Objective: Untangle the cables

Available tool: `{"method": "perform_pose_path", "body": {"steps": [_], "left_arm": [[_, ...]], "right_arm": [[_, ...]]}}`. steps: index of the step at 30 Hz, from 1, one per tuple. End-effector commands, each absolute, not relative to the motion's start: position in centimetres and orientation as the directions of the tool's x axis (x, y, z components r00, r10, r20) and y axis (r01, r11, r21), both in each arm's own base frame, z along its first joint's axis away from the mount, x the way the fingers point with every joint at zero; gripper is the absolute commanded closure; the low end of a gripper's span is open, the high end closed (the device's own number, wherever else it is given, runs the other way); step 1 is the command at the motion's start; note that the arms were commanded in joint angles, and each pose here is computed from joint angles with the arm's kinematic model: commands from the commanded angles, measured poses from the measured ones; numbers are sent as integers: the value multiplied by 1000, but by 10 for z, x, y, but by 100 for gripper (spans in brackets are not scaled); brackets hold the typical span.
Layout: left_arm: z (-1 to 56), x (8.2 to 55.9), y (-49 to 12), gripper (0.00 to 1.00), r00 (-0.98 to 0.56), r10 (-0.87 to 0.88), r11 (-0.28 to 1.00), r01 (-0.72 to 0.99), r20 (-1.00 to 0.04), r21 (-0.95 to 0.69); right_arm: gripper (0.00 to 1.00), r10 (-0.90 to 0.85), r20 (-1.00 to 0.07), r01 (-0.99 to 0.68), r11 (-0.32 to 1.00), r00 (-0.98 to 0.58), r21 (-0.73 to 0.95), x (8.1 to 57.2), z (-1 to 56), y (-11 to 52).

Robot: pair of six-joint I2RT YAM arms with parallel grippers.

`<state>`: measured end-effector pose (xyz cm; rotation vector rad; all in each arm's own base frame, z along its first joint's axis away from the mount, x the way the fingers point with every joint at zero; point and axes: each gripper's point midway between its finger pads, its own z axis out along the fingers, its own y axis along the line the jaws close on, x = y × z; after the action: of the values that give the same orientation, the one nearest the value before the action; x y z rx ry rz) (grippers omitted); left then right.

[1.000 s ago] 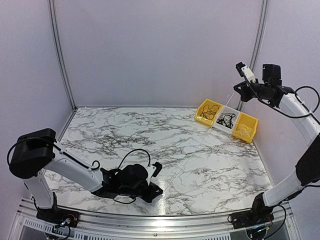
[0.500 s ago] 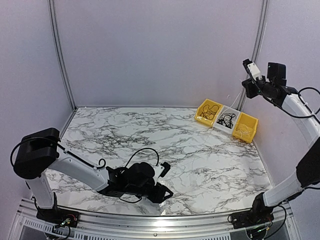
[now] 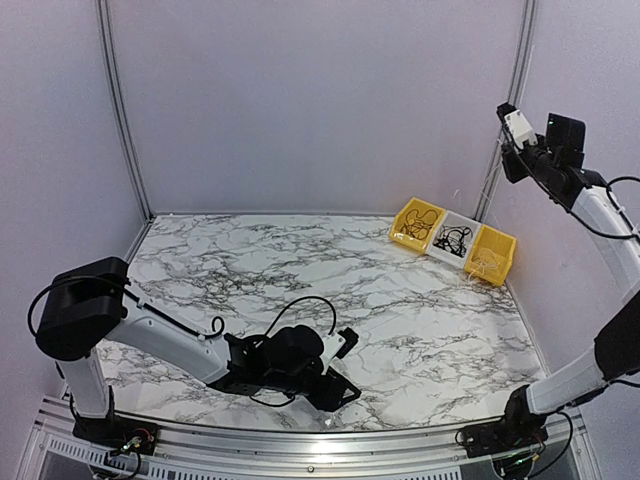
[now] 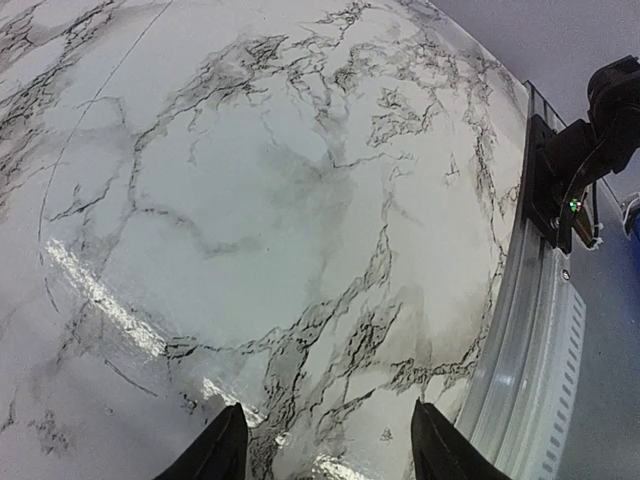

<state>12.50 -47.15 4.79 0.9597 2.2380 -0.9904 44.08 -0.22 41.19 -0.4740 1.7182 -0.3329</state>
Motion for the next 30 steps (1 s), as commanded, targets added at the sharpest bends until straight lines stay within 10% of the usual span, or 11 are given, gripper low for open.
{"method": "perform_pose_path", "body": {"steps": [1, 16, 30], "left_arm": [[41, 123, -470, 42, -615, 424, 487, 774, -664, -406], [35, 123, -467, 45, -625, 428, 495, 766, -653, -409], [28, 121, -465, 46, -638, 433, 504, 757, -637, -415]], "right_arm": [[100, -529, -844, 80, 841, -89, -536, 434, 465, -30], [100, -642, -761, 316, 706, -91, -634, 456, 487, -63], [100, -560, -787, 68, 802, -258, -593, 502, 329, -72]]}}
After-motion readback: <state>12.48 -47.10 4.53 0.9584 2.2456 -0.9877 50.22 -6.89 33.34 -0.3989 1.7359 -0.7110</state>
